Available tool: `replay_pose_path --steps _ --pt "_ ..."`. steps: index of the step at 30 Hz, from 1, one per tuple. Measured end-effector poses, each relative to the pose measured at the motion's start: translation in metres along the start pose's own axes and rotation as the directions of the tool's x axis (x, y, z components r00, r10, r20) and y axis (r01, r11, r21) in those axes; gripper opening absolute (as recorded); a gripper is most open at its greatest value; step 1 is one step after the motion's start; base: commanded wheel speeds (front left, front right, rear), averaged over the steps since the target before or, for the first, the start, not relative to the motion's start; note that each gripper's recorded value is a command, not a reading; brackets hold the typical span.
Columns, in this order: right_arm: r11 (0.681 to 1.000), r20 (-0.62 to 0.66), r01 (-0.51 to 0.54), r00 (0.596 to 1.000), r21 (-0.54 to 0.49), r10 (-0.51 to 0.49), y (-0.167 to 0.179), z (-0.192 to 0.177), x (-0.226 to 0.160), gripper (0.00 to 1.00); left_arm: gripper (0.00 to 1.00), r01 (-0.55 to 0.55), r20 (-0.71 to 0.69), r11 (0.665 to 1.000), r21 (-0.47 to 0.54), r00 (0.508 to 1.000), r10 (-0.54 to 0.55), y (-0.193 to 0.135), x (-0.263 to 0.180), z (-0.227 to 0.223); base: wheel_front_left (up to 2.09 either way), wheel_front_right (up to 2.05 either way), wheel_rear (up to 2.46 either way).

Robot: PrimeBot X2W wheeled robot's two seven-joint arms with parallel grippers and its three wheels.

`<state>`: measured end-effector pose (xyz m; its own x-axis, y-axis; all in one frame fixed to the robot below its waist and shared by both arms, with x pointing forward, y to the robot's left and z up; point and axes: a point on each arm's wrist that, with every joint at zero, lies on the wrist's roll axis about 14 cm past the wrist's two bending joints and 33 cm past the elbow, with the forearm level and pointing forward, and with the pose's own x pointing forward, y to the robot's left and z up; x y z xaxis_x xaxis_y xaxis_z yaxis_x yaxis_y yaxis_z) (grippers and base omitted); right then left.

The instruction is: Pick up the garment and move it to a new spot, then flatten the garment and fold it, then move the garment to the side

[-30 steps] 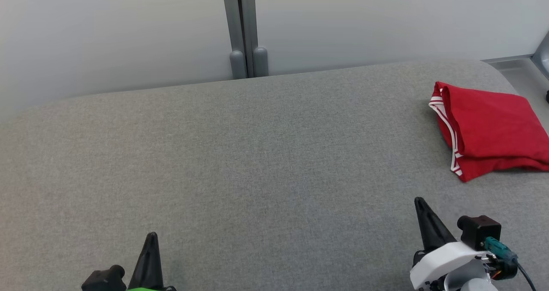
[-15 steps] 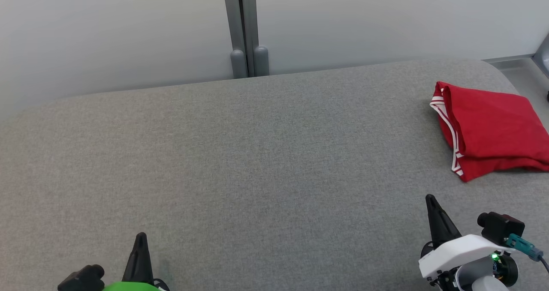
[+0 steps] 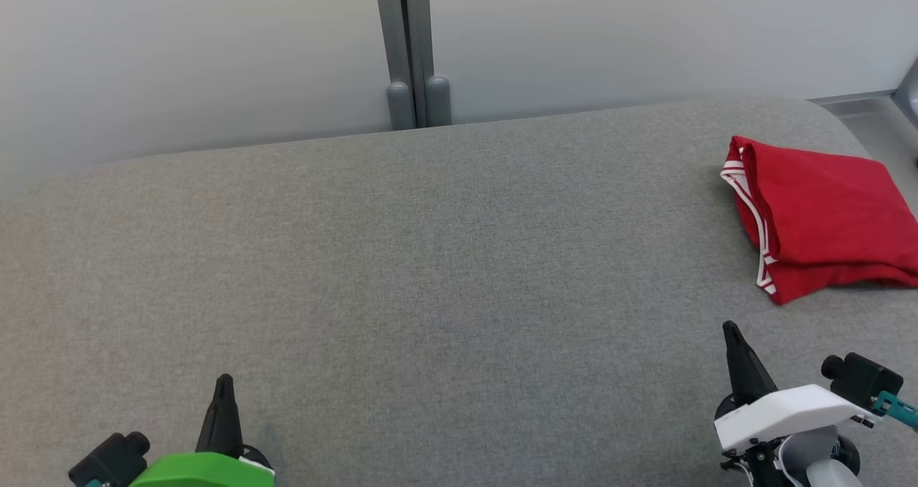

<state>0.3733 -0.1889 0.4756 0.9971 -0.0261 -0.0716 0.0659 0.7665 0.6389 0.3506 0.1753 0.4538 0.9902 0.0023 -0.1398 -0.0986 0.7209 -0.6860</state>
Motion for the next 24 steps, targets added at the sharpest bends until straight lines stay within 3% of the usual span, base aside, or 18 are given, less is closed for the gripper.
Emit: replay_pose_path --steps 24 --pt "0.956 0.001 0.011 1.000 0.292 -0.012 -0.001 0.009 0.004 0.00 0.00 0.008 0.015 0.964 -0.267 1.000 -0.004 -0.004 0.012 0.017 0.00 0.00 0.00"
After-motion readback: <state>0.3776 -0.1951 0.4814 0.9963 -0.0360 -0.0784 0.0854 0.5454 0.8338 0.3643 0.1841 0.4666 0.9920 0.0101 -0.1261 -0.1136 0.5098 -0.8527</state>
